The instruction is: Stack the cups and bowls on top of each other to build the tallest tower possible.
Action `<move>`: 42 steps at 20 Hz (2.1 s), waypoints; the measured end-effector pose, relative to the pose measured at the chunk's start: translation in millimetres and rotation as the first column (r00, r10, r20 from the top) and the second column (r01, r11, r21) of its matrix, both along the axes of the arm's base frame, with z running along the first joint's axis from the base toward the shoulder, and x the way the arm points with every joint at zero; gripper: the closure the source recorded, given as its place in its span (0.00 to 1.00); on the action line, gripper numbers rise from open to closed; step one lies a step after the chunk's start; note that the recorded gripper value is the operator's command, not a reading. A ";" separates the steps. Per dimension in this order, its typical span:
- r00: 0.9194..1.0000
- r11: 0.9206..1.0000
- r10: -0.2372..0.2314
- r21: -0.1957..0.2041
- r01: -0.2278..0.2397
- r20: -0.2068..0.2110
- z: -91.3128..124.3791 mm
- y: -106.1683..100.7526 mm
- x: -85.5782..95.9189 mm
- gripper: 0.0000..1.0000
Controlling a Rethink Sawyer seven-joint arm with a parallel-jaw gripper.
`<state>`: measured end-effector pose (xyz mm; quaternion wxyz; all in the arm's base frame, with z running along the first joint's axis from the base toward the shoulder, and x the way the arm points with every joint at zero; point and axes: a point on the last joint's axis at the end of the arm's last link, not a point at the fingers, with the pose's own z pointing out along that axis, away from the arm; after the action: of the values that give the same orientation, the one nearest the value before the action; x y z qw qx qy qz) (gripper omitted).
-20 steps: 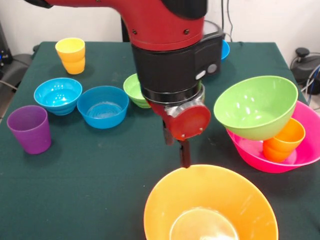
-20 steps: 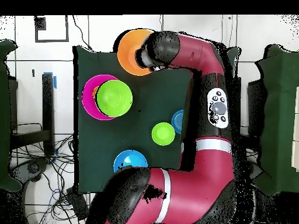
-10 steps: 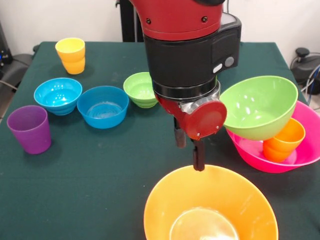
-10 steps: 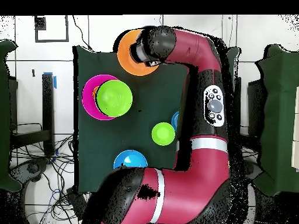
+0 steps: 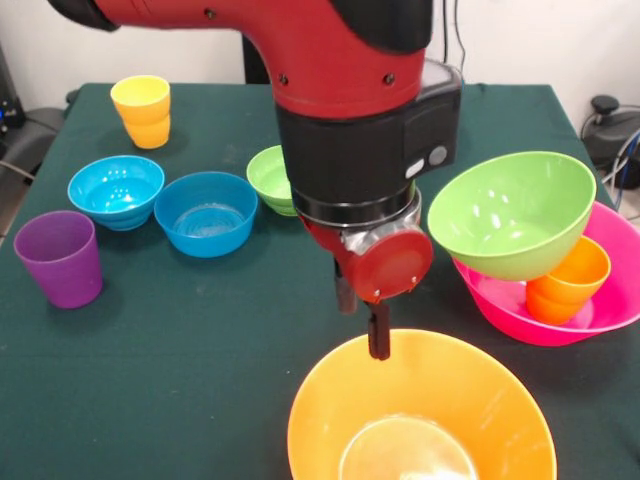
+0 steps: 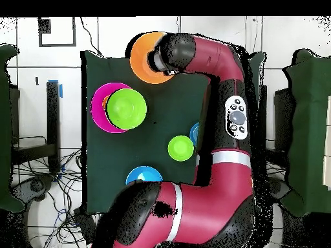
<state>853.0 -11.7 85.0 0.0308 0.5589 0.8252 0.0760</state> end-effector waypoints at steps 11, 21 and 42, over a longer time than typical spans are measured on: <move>0.999 0.999 -0.014 -0.031 0.015 0.039 -21.1 -10.6 0.2 0.00; 0.998 0.997 -0.018 -0.073 0.022 0.057 -21.6 -22.6 -0.6 0.00; 1.000 0.996 0.003 -0.085 -0.003 0.006 -73.4 -3.5 -11.7 0.00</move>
<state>841.3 -15.1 11.6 0.0571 0.5556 0.8284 0.0428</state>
